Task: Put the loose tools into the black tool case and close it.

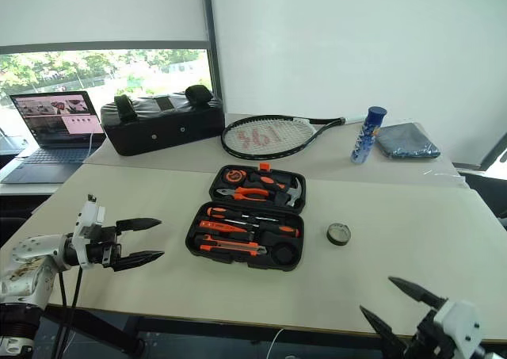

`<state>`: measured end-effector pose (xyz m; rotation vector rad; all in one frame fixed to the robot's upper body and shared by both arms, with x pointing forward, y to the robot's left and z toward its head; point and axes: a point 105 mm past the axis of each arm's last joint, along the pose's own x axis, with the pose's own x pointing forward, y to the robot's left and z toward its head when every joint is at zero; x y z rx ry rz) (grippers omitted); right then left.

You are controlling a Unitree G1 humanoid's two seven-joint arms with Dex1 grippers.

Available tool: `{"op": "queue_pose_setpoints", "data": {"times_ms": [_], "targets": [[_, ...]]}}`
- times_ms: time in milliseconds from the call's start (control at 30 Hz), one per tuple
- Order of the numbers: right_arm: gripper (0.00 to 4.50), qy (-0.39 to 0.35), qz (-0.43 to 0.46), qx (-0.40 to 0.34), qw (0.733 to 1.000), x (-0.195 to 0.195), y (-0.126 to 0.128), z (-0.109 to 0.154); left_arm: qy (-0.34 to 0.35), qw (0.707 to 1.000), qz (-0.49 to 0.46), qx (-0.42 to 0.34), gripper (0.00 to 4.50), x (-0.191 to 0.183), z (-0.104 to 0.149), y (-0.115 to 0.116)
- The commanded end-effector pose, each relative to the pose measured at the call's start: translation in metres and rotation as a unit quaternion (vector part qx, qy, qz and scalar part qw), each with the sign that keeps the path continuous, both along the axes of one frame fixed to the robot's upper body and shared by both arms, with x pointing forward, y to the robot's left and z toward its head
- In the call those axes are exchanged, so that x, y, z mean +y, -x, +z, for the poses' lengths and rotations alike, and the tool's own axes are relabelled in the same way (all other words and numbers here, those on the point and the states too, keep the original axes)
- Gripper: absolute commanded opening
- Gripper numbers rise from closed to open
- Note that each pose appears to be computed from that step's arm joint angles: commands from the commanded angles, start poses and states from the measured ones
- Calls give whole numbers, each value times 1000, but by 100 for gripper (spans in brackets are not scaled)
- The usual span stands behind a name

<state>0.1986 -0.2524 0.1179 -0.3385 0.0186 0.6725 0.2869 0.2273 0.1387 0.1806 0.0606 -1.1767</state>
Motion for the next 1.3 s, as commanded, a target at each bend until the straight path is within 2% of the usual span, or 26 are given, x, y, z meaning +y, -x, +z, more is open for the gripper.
{"op": "queue_pose_setpoints", "data": {"times_ms": [33, 133, 267, 400, 600, 633, 667, 767, 800, 1000, 1033, 1133, 1200, 1300], "targets": [[450, 37, 49, 34, 998, 17, -33, 26, 13, 999, -42, -20, 449, -19, 14, 7], [450, 69, 70, 73, 992, 23, -53, 34, 13, 998, -65, -15, 449, -29, 12, 11], [450, 163, 78, 148, 972, 25, -94, 28, 18, 996, -84, -22, 449, -46, 7, 13], [450, 228, 89, 176, 954, 30, -122, 16, 25, 996, -86, -23, 449, -53, 7, 12], [450, 279, 86, 239, 926, 26, -138, -3, 23, 995, -91, -25, 449, -54, 8, 15], [400, 284, 81, 242, 924, 25, -140, -5, 23, 995, -90, -26, 450, -54, 9, 15], [384, 288, 76, 245, 923, 24, -142, -6, 23, 995, -90, -27, 450, -53, 10, 15], [289, 295, 81, 250, 919, 25, -144, -7, 23, 995, -90, -29, 450, -54, 11, 16], [243, 294, 82, 247, 920, 26, -145, -7, 24, 995, -90, -29, 450, -54, 11, 16], [51, 286, 93, 228, 926, 28, -146, 2, 26, 995, -95, -29, 450, -56, 12, 16], [8, 283, 94, 222, 928, 28, -146, 6, 26, 995, -97, -28, 450, -57, 11, 16], [8, 267, 146, 188, 934, 40, -139, 24, 27, 994, -103, -28, 450, -60, 11, 16], [8, 241, 173, 146, 944, 59, -138, 45, 27, 994, -104, -27, 450, -60, 11, 15], [8, 214, 246, 140, 935, 98, -114, 68, 26, 994, -104, -23, 450, -60, 8, 14]]}}
